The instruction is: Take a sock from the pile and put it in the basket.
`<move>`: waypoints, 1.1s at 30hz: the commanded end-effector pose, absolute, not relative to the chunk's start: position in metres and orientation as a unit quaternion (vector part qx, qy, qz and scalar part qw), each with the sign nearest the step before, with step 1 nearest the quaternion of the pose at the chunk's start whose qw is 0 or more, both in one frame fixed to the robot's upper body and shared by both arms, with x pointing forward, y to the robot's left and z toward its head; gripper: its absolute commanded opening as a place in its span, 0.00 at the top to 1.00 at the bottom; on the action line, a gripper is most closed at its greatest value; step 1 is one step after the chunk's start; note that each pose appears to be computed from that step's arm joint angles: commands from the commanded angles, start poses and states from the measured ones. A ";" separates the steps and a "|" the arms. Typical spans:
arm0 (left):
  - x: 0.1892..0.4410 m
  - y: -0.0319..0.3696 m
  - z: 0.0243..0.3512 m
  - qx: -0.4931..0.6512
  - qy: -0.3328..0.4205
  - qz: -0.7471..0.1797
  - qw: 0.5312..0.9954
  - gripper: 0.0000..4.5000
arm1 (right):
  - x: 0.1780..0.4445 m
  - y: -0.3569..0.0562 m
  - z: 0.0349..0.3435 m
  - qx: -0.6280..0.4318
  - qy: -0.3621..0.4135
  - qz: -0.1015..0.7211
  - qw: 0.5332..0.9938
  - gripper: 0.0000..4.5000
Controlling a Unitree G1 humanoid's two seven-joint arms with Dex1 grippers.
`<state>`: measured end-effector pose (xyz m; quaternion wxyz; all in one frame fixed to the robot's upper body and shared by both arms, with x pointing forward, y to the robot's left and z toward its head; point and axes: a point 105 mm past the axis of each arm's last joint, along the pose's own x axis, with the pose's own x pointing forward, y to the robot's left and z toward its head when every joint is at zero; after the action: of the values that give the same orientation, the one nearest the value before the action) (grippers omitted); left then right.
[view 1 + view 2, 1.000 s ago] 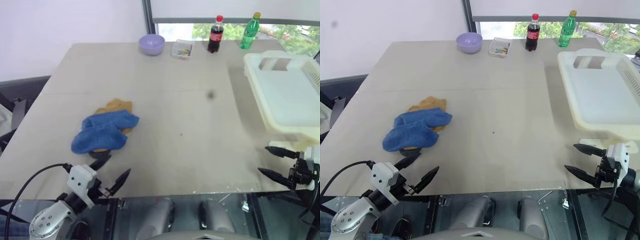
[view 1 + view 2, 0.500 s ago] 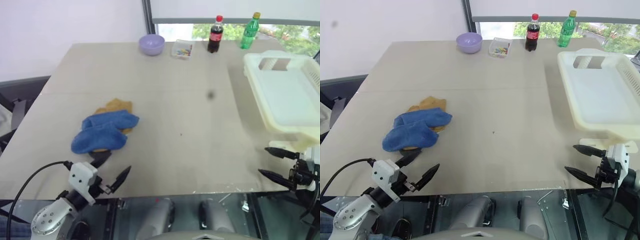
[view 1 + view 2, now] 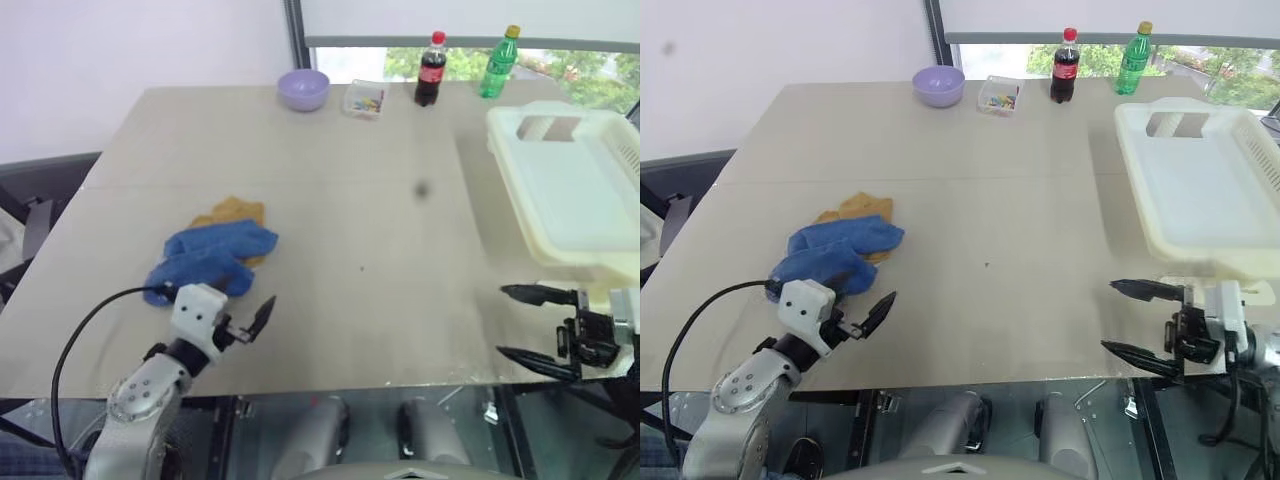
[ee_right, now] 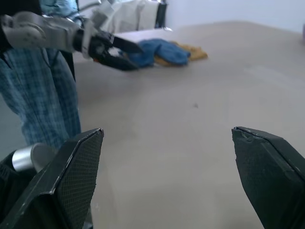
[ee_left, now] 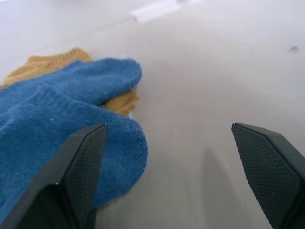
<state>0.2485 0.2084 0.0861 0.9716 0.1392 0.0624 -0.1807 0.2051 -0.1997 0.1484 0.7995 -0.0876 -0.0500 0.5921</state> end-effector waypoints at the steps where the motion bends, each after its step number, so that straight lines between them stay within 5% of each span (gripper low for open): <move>1: 0.250 0.208 0.086 0.145 0.071 -0.165 0.973 0.00 | 0.205 -0.191 0.159 -0.100 -0.077 0.603 0.788 0.02; 13: 0.256 0.219 0.078 0.182 0.094 -0.127 0.971 0.00 | 0.210 -0.192 0.154 -0.108 -0.067 0.599 0.791 0.02; 23: 0.262 0.216 0.065 0.210 0.114 -0.139 0.961 0.99 | 0.212 -0.193 0.153 -0.112 -0.066 0.591 0.796 0.00; 33: 0.263 0.217 0.066 0.205 0.104 -0.138 0.963 0.99 | 0.213 -0.195 0.150 -0.114 -0.061 0.581 0.804 0.00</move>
<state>0.2649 0.2126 0.0714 0.9633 0.2068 0.0933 -0.1432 0.2131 -0.1948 0.1440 0.8026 -0.1038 -0.0464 0.5856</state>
